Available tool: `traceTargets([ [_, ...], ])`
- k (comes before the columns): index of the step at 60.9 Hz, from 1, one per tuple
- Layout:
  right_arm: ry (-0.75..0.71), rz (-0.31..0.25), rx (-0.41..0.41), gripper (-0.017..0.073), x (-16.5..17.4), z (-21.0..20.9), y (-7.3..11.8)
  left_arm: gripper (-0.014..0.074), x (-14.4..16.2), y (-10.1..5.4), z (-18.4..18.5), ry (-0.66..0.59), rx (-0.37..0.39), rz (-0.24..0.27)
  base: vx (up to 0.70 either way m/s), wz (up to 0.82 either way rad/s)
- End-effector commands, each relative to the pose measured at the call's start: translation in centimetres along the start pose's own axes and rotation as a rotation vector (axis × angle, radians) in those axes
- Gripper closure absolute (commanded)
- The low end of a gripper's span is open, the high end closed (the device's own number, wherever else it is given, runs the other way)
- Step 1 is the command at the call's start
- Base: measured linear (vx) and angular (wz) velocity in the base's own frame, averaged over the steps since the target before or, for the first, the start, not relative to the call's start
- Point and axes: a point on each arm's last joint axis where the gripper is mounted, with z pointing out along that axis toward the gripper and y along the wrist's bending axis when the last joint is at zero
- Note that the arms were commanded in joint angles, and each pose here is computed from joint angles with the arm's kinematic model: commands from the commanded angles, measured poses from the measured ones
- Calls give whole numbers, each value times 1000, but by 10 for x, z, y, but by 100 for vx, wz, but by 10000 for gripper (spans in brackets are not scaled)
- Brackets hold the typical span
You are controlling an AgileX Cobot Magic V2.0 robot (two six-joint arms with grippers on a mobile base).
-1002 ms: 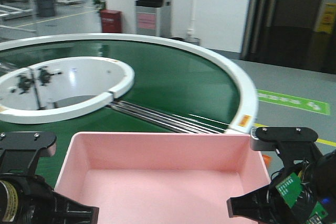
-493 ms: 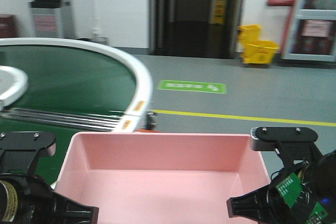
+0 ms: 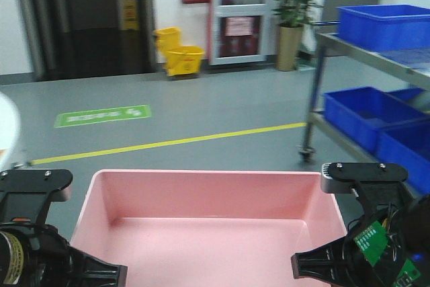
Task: Grab pink bin and stack on right shelf
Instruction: 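Hold the pink bin with both grippers while driving to the shelf cart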
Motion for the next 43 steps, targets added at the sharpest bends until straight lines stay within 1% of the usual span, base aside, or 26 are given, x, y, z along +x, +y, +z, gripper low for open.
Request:
traceTargets([
  [1, -111, -22, -11, 568, -10, -16, -3, 599, -11, -3, -17, -105, 59, 2, 2, -81],
  [10, -99, -22, -3, 568, -9, -16, -4, 599, -11, -2, -17, -102, 54, 3, 6, -69],
  [19, -86, -21, 5, 568, -8, -16, -5, 599, -11, -2, -17, -103, 55, 3, 13, -42],
  [33, -85, -21, 5, 568, -8, -16, -5, 599, -11, -2, -17, -103, 55, 3, 18, -25],
  [43, -83, -21, 7, 568, -8, -16, -5, 599, -11, -2, -17, -101, 55, 2, 26, -12],
])
